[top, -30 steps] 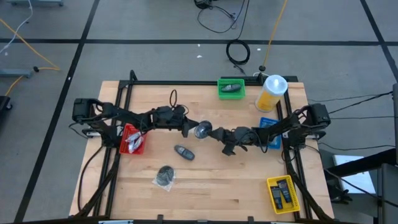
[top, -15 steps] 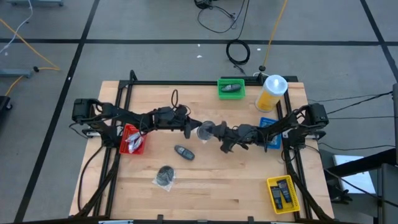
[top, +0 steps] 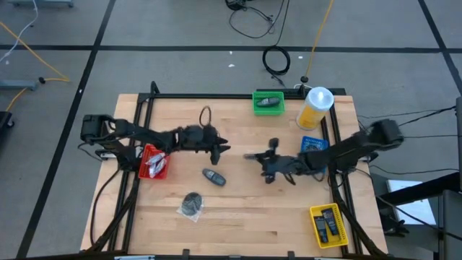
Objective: Pick & Place Travel size toiletries
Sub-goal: Put the black hairbrush into the blue bin
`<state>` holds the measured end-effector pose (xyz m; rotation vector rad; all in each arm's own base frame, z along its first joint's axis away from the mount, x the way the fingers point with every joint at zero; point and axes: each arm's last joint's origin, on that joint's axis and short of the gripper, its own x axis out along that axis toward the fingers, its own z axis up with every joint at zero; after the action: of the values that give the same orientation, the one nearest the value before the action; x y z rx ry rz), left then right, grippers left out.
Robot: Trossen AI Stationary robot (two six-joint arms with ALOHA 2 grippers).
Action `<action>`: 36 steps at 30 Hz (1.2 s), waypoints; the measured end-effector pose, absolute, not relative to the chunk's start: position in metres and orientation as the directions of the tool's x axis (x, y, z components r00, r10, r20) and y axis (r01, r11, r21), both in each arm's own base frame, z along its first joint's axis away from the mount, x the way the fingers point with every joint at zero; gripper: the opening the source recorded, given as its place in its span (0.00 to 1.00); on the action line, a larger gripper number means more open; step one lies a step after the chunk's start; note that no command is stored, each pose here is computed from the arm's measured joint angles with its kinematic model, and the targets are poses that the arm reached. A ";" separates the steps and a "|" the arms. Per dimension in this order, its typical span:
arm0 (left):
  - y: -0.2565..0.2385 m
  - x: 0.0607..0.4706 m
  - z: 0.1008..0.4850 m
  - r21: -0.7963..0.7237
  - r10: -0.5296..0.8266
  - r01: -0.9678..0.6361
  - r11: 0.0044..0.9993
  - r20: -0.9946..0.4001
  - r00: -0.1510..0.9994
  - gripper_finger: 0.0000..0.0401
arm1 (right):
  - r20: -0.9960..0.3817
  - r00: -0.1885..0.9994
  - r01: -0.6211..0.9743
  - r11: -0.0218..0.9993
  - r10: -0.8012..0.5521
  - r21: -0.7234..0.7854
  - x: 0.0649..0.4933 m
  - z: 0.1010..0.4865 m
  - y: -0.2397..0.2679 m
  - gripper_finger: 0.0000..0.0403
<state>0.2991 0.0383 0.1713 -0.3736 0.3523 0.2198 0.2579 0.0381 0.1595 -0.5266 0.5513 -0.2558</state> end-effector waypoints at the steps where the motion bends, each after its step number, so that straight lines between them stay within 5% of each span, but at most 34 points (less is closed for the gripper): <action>1: 0.031 0.299 0.167 -0.276 0.190 -0.311 0.909 -0.390 0.901 0.39 | -0.470 0.802 0.130 0.875 -0.370 -0.467 0.250 0.167 0.037 0.09; 6: -0.003 0.295 0.138 -0.101 0.409 -0.496 0.863 -0.438 0.801 0.42 | -0.641 0.696 0.388 0.921 -0.323 -0.042 0.210 0.218 0.032 0.06; 12: -0.025 0.296 0.104 0.016 0.560 -0.611 0.792 -0.419 0.715 0.41 | -0.815 0.528 0.717 0.639 -0.239 0.278 0.159 0.242 0.026 0.07; 19: -0.025 0.298 0.092 0.068 0.542 -0.575 0.816 -0.436 0.718 0.38 | -0.885 0.411 0.872 0.378 -0.219 0.311 0.120 0.244 0.029 0.06; 27: -0.025 0.298 0.092 0.068 0.524 -0.556 0.828 -0.447 0.725 0.38 | -0.920 0.226 0.969 0.166 -0.321 0.180 0.093 0.243 0.022 0.07; 36: -0.025 0.297 0.091 0.074 0.522 -0.554 0.829 -0.456 0.720 0.38 | -0.813 0.189 0.981 0.077 -0.551 0.176 0.081 0.238 0.012 0.08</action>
<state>0.2972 -0.0252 0.0913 -0.0690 0.4830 0.5951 0.0815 0.0125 0.2375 0.8397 0.6490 -1.2772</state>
